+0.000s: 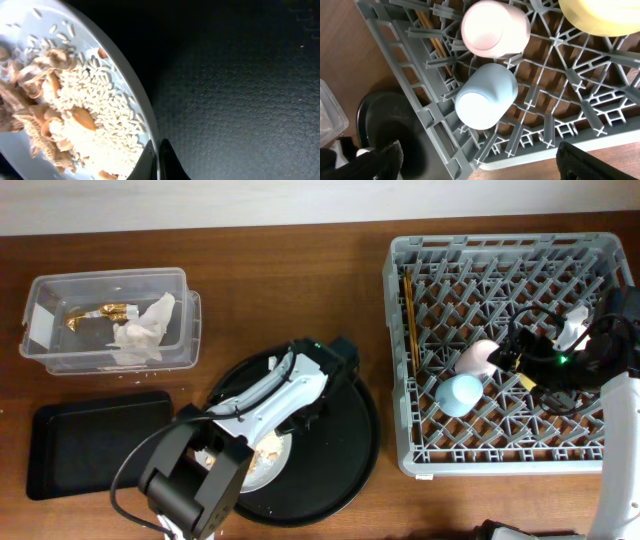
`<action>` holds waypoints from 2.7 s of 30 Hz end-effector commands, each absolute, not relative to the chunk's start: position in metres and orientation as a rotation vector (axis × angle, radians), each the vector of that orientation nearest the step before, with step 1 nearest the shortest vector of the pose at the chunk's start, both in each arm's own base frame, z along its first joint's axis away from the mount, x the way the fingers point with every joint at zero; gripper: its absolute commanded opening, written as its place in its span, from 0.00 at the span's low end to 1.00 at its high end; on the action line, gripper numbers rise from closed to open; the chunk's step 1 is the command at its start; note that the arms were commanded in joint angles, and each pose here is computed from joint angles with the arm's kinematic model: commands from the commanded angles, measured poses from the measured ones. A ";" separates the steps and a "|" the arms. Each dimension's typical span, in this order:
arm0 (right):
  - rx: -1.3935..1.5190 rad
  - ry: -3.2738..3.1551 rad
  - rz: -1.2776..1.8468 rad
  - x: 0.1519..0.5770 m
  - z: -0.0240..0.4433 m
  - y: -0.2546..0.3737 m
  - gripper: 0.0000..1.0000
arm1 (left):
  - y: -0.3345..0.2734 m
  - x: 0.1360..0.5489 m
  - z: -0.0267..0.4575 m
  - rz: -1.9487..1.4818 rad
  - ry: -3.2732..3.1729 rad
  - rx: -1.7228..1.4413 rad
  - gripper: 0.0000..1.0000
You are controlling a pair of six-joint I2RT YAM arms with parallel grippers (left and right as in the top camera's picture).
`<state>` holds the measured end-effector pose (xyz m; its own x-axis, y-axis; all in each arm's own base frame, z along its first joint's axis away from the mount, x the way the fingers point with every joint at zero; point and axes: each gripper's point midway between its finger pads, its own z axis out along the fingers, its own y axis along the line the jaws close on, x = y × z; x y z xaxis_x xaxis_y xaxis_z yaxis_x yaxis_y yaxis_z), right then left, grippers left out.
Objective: Sort waste into correct bins and load items into the dishwasher rack
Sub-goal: 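Lift the plate with the left gripper and tip scraps onto the small black tray, then carry the empty plate back and set it on the round black tray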
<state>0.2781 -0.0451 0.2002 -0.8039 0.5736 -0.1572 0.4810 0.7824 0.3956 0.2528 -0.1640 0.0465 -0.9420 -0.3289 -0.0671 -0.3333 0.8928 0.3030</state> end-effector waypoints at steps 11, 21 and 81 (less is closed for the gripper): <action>0.807 2.687 0.474 0.278 0.206 -0.048 0.99 | -0.062 0.328 0.119 0.470 2.896 -0.872 0.01; 0.807 2.687 0.474 0.278 0.206 -0.048 0.99 | 0.023 0.360 0.136 -0.169 2.882 -1.079 0.01; 0.807 2.687 0.474 0.278 0.206 -0.048 0.99 | 0.110 0.256 0.253 -1.387 2.113 -1.096 0.01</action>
<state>0.2782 -0.0452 0.2002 -0.8038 0.5736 -0.1576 0.4808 0.7825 0.3957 0.2650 0.1387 0.2380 -0.5600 -0.8048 0.1968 -0.4033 0.0573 -0.9133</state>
